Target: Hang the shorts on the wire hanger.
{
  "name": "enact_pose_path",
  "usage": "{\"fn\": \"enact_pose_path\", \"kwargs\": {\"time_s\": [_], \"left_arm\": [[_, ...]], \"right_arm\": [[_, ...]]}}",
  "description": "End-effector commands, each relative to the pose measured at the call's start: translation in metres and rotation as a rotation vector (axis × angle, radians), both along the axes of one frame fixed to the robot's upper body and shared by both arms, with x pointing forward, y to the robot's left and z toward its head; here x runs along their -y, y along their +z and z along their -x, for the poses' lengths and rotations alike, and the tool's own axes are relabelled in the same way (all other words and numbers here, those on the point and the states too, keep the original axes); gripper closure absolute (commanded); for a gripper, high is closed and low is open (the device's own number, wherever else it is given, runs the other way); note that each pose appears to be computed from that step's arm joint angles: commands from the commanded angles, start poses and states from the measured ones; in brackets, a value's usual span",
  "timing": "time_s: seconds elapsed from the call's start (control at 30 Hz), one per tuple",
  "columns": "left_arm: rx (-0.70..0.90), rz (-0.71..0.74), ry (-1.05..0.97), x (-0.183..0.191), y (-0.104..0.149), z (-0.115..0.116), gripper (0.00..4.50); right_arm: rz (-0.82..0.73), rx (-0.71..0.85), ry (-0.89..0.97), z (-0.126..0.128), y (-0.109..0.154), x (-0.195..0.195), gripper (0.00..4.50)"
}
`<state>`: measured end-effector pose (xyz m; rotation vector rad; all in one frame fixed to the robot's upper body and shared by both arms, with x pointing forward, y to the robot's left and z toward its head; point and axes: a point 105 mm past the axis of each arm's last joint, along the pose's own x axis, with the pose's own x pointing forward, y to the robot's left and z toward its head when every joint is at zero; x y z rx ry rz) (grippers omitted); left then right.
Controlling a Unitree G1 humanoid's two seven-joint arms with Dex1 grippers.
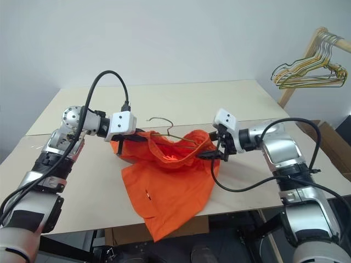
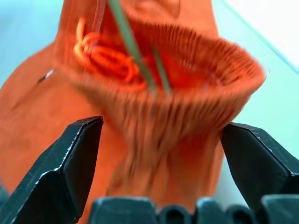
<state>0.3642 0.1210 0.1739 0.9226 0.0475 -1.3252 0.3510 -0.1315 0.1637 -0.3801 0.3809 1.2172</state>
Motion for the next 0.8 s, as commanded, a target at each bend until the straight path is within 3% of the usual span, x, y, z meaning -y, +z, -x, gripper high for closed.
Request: {"fn": "enact_pose_path", "kwargs": {"time_s": [0.03,0.17,0.5,0.77,0.8], "left_arm": [[0.057,0.019,-0.008,-0.001,0.018,0.0,4.5],[0.056,0.021,-0.01,0.0,0.018,0.0,4.5],[0.043,0.075,-0.034,0.008,0.023,0.002,4.5],[0.025,0.116,-0.009,0.004,0.018,0.0,4.5],[0.025,0.12,-0.004,0.001,0.018,-0.001,4.22]], "right_arm": [[0.0,0.071,0.022,-0.001,0.023,-0.004,0.04],[0.069,0.09,0.063,0.006,0.021,-0.006,0.8],[0.147,0.116,0.069,0.005,0.009,-0.01,4.27],[0.179,0.145,0.065,0.002,0.006,-0.009,4.41],[0.178,0.148,0.066,0.003,0.008,-0.008,4.41]]}}
